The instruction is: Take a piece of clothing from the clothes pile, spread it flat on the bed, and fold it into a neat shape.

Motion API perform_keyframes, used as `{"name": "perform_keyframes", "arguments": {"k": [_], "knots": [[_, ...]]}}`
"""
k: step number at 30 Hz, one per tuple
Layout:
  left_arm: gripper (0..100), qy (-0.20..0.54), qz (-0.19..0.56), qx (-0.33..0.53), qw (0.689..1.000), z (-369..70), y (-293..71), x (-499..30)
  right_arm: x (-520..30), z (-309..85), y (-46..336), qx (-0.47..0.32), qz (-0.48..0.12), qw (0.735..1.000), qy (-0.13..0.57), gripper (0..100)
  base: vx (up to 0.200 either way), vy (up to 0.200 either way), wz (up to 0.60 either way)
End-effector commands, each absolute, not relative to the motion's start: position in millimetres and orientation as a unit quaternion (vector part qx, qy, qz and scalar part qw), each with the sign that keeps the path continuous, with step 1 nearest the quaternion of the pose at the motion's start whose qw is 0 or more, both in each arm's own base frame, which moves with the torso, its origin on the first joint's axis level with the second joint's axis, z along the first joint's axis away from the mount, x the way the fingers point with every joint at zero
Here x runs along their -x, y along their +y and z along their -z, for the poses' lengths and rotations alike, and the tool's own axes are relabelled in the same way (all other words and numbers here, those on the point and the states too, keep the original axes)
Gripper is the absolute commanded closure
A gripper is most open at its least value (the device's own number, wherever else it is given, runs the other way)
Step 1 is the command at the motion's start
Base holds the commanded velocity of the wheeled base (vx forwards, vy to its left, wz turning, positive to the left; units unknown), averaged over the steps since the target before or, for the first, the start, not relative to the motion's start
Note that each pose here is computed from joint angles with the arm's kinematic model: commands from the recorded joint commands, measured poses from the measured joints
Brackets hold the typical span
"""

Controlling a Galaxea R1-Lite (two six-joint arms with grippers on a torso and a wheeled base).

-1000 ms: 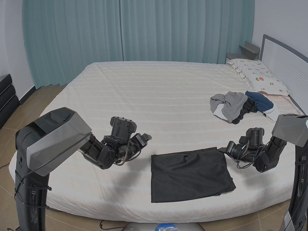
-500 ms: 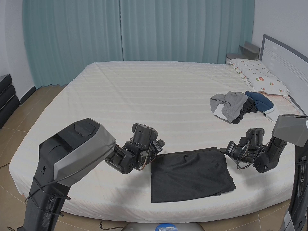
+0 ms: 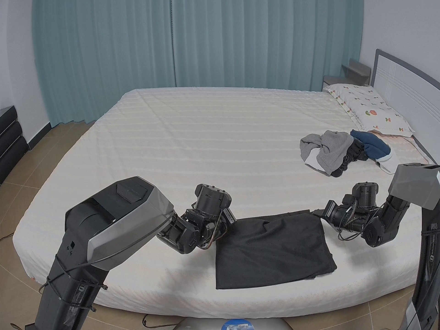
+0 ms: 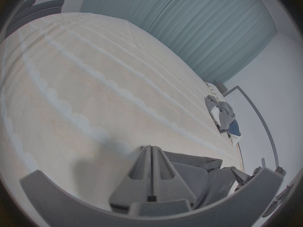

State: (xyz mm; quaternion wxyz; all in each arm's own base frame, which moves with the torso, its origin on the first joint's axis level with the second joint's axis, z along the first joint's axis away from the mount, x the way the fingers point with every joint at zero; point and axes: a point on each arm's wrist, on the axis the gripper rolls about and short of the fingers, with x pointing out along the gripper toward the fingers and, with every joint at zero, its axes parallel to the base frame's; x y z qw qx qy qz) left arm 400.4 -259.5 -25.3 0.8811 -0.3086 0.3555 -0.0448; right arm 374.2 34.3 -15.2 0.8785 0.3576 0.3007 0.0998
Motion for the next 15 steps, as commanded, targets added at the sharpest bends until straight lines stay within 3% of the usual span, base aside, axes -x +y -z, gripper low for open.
{"name": "perform_keyframes", "arguments": {"k": [1,15], "knots": [[100,0.357,0.044,0.308,0.881,27.0,-259.7,-400.4,-374.3,16.7,34.0,-0.358,-0.099,0.878,0.302,100,0.000,0.000,0.00],[100,0.336,0.005,0.306,0.891,26.0,-251.6,-401.9,-374.5,17.3,31.0,-0.358,-0.094,0.879,0.301,100,0.000,0.000,0.00]]}}
